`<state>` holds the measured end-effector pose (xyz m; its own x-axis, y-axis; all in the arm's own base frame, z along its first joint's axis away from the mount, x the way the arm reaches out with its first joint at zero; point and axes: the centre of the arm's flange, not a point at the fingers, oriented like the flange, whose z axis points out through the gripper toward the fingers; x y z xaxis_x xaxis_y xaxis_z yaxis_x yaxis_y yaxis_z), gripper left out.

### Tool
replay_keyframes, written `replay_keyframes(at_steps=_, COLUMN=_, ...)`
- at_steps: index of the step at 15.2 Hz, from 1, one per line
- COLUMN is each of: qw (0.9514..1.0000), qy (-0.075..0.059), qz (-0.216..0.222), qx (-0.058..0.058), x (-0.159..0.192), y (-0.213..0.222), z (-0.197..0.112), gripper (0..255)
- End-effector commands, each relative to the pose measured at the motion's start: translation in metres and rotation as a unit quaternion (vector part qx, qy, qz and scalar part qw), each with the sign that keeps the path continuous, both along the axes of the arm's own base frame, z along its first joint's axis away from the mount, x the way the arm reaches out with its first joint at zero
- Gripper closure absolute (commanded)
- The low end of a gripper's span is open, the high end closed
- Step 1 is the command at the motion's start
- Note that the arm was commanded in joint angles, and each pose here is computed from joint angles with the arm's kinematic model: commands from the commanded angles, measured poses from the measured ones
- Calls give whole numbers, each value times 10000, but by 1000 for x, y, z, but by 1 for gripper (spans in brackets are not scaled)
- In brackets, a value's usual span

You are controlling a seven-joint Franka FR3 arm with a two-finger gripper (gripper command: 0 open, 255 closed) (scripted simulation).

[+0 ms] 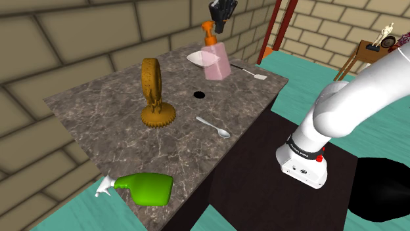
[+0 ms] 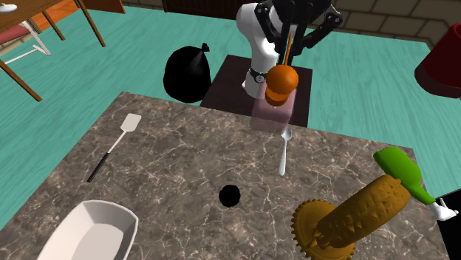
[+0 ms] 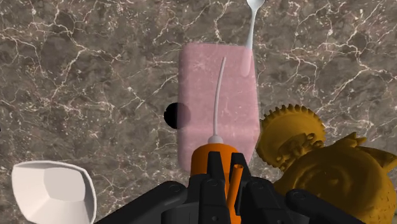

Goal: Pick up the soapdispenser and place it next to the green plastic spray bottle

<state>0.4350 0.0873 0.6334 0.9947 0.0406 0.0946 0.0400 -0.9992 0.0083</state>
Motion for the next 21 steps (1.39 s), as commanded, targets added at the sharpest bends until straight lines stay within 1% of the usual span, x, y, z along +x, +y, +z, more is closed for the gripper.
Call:
replay_keyframes(at_steps=1, qw=10000, qy=-4, qz=-7, qx=3, x=2, y=24, z=-8, gripper=255)
replay_keyframes(at_steps=21, qw=10000, qy=-4, qz=-7, qx=3, x=39, y=273, z=-86, gripper=255)
